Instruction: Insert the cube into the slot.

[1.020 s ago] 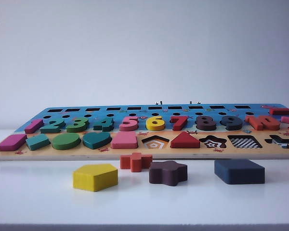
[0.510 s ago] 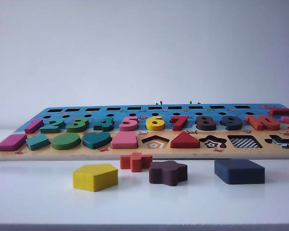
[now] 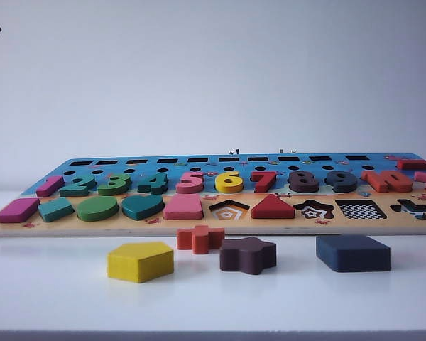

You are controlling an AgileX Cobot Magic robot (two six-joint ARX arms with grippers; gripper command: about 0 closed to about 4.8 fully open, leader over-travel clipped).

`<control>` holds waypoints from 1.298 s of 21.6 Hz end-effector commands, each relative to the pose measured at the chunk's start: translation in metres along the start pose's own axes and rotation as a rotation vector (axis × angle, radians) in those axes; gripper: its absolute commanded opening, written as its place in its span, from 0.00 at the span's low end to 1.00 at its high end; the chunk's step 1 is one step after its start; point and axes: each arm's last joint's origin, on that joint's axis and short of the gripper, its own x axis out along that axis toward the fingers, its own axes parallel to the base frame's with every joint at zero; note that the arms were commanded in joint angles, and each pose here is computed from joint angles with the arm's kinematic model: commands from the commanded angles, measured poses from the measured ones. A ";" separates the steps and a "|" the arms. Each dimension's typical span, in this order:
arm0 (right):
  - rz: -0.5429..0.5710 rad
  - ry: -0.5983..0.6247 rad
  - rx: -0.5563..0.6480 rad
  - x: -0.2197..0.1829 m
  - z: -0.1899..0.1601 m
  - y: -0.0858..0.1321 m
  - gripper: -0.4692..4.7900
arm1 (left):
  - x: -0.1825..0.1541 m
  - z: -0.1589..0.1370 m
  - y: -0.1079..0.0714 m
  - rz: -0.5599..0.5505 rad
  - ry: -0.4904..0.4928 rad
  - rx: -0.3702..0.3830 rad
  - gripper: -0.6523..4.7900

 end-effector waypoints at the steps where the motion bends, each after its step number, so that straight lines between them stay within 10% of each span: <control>1: 0.018 0.292 0.010 0.024 0.013 0.001 0.37 | -0.001 0.002 -0.001 -0.010 -0.013 0.012 0.13; 7: 0.017 0.627 0.020 0.080 0.011 -0.001 0.39 | -0.001 0.002 -0.001 -0.009 -0.015 0.013 0.13; 12: 0.019 0.773 -0.065 0.126 -0.008 0.032 0.79 | -0.001 0.003 -0.001 -0.010 -0.021 0.016 0.13; 28: -0.219 1.040 -0.105 0.187 -0.065 0.058 0.74 | -0.001 0.003 -0.001 -0.010 -0.021 0.016 0.13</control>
